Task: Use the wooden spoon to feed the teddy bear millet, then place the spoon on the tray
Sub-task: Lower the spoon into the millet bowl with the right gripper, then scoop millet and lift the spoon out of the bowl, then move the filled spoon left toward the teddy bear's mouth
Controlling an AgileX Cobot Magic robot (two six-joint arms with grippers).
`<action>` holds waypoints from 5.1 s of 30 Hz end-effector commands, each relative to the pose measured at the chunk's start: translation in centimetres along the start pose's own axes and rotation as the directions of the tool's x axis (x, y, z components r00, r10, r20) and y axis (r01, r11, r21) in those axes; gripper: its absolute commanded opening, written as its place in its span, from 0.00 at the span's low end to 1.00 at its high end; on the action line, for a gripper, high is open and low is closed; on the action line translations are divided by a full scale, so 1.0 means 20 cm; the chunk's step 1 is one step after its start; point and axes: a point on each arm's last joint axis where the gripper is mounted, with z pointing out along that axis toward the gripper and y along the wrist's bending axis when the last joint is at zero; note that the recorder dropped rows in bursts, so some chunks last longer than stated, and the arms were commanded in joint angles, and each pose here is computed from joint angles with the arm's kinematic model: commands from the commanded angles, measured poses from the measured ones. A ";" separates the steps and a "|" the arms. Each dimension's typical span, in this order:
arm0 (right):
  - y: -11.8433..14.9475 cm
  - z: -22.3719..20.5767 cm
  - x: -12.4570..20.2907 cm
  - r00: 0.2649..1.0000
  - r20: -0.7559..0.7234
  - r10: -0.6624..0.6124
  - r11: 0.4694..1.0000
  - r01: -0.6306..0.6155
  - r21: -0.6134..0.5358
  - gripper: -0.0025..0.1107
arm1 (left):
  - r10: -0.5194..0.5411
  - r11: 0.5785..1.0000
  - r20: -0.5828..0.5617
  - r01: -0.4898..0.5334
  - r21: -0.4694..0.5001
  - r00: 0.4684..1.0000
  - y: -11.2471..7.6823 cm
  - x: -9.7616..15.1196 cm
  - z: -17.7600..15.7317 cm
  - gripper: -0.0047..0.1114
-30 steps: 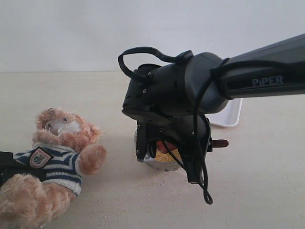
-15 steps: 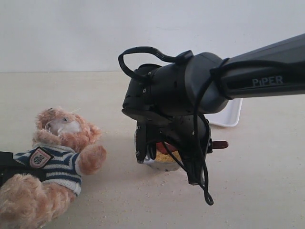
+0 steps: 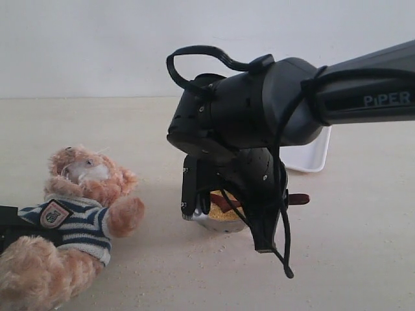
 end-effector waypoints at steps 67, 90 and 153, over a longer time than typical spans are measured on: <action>-0.30 -0.04 0.30 0.840 0.159 0.519 0.792 -0.403 -0.458 0.02 | 0.008 1.000 0.009 -0.008 0.015 1.000 -0.01 0.00 -0.01 0.08; -0.25 0.04 0.37 0.823 0.079 0.563 0.732 -0.453 -0.509 0.02 | 0.008 1.000 0.009 -0.008 0.015 1.000 -0.01 0.00 -0.01 0.08; -0.07 -0.50 -0.44 0.901 0.417 0.124 0.992 -0.107 -0.063 0.02 | 0.008 1.000 0.009 -0.008 0.015 1.000 -0.01 0.00 -0.01 0.08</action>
